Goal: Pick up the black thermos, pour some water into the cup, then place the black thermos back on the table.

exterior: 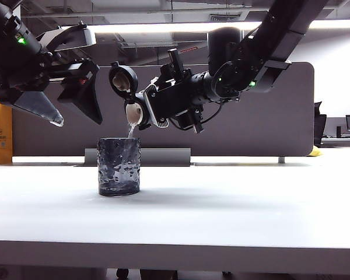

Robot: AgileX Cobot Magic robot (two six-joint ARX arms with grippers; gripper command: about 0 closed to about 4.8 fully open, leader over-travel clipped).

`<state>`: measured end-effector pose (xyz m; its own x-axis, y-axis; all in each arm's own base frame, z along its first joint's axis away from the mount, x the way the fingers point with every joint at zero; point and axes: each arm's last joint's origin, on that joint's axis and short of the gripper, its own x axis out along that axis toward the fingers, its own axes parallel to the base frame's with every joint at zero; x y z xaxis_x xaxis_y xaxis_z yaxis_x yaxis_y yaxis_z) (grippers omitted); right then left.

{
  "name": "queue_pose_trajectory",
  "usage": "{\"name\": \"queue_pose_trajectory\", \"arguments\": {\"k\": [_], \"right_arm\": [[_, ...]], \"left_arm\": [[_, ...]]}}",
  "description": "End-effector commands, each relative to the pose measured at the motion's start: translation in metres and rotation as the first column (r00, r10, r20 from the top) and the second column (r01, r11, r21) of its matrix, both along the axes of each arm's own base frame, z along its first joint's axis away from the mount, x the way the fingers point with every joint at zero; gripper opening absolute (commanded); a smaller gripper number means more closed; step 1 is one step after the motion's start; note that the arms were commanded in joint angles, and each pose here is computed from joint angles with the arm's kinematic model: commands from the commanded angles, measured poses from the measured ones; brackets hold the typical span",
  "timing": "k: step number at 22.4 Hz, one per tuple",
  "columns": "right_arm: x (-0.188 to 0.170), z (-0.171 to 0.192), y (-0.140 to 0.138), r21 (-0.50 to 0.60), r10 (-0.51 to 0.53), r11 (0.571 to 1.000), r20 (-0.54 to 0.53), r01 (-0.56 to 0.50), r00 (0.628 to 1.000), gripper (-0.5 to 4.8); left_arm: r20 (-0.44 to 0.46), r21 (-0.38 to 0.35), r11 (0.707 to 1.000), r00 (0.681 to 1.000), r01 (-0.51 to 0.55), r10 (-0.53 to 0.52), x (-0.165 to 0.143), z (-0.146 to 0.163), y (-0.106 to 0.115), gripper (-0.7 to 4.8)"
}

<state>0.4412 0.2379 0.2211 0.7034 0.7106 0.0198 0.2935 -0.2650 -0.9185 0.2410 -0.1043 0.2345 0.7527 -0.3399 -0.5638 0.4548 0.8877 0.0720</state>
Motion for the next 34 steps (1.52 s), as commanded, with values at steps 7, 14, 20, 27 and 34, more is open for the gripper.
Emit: {"name": "queue_pose_trajectory", "arguments": {"k": [7,14,20,27,34], "right_arm": [[-0.0031,0.0171,0.0025,0.047,0.005,0.999,0.075,-0.009,0.997,0.95],[-0.0031,0.0174,0.0023,0.047,0.006,0.999,0.077,-0.010,0.997,1.44],[-0.0031,0.0173,0.0023,0.047,0.006,0.999,0.076,-0.009,0.997,1.44],[-0.0029,0.0153,0.0024,0.062,0.011,0.998,0.031,-0.013,0.999,1.38],[-0.0024,0.0142,0.0019,0.213,0.012,0.977,-0.132,0.017,0.991,1.38]], "left_arm": [[0.005,-0.001,1.000,1.000,-0.003,0.003,0.0002,0.0017,0.0001,4.79],[-0.004,0.003,1.000,1.000,-0.003,0.003,-0.0002,0.0010,0.0003,4.79],[-0.004,0.003,1.000,1.000,-0.003,0.003,-0.0002,0.0010,0.0003,4.79],[-0.004,0.004,1.000,1.000,-0.003,0.003,-0.0002,0.0009,0.0003,4.79],[-0.004,0.003,1.000,1.000,-0.003,0.003,-0.0003,0.0010,0.0003,4.79]]}}
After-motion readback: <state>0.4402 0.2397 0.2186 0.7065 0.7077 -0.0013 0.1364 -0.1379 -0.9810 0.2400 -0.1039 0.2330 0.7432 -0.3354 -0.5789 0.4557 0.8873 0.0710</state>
